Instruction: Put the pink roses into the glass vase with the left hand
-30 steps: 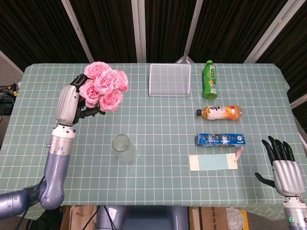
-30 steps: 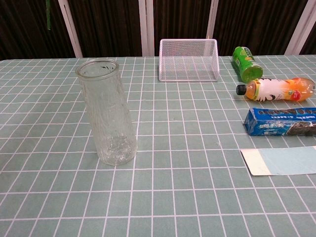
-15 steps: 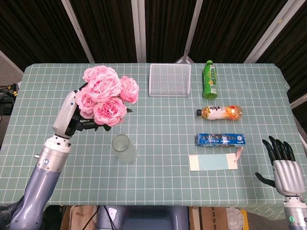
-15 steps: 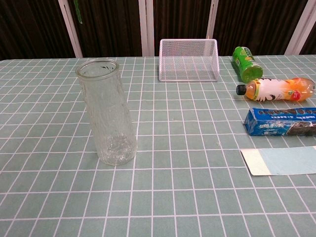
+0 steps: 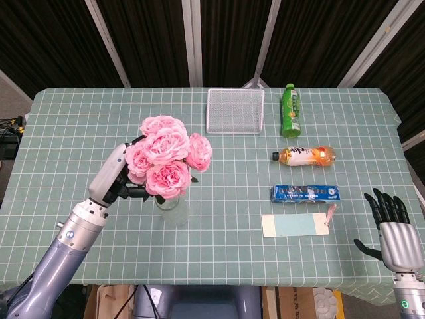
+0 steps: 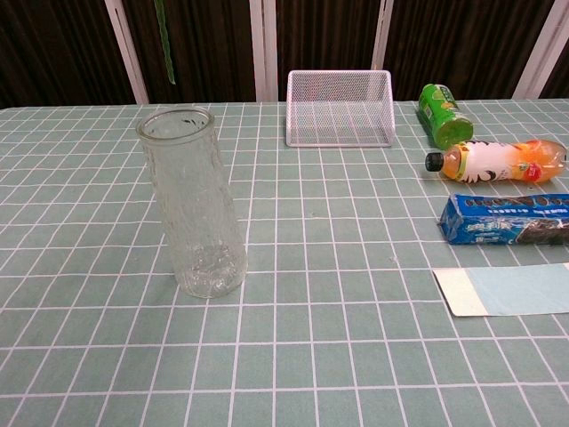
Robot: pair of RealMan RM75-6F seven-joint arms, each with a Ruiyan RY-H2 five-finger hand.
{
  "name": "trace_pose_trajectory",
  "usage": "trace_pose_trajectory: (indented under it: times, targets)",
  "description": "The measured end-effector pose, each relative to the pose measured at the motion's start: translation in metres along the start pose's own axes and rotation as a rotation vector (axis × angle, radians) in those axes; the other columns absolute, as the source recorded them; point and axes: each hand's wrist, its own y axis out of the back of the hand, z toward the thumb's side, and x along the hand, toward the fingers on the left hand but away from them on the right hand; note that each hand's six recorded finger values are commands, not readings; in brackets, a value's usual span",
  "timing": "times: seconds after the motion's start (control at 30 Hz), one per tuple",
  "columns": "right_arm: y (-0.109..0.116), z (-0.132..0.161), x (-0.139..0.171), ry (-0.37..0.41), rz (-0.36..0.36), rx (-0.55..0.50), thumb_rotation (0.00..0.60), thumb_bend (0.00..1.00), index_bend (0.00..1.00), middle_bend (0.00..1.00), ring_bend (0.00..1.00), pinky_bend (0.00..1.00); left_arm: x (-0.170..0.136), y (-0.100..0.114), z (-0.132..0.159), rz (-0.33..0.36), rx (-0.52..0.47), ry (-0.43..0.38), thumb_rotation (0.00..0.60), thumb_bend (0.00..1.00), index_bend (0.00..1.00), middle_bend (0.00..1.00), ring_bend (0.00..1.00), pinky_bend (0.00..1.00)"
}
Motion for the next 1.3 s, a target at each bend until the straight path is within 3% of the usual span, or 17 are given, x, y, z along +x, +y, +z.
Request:
trace_pose_trajectory:
  times: [0.17, 0.43, 0.73, 1.1, 1.3]
  targets:
    - [0.001, -0.001, 0.000, -0.002, -0.005, -0.003, 0.600, 0.15, 0.10, 0.04, 0.00, 0.00, -0.005, -0.013, -0.008, -0.063, -0.052, 0.025, 0.600, 0.45, 0.30, 0.34, 0.27, 0.33]
    - [0.002, -0.001, 0.000, -0.002, -0.006, -0.006, 0.600, 0.15, 0.10, 0.04, 0.00, 0.00, -0.015, -0.024, -0.020, -0.121, -0.050, 0.062, 0.600, 0.45, 0.30, 0.34, 0.27, 0.33]
    - [0.002, -0.002, 0.000, -0.004, -0.006, -0.006, 0.600, 0.15, 0.10, 0.04, 0.00, 0.00, -0.025, -0.030, -0.036, -0.103, 0.016, 0.095, 0.600, 0.45, 0.30, 0.34, 0.27, 0.33]
    - [0.001, -0.003, -0.001, -0.005, -0.002, -0.003, 0.600, 0.15, 0.10, 0.04, 0.00, 0.00, -0.021, -0.046, -0.088, -0.092, 0.052, 0.180, 0.600, 0.44, 0.29, 0.34, 0.27, 0.31]
    - [0.002, -0.003, -0.001, -0.007, -0.007, -0.006, 0.600, 0.15, 0.10, 0.04, 0.00, 0.00, -0.019, -0.056, -0.111, -0.098, 0.066, 0.204, 0.600, 0.39, 0.29, 0.29, 0.19, 0.27]
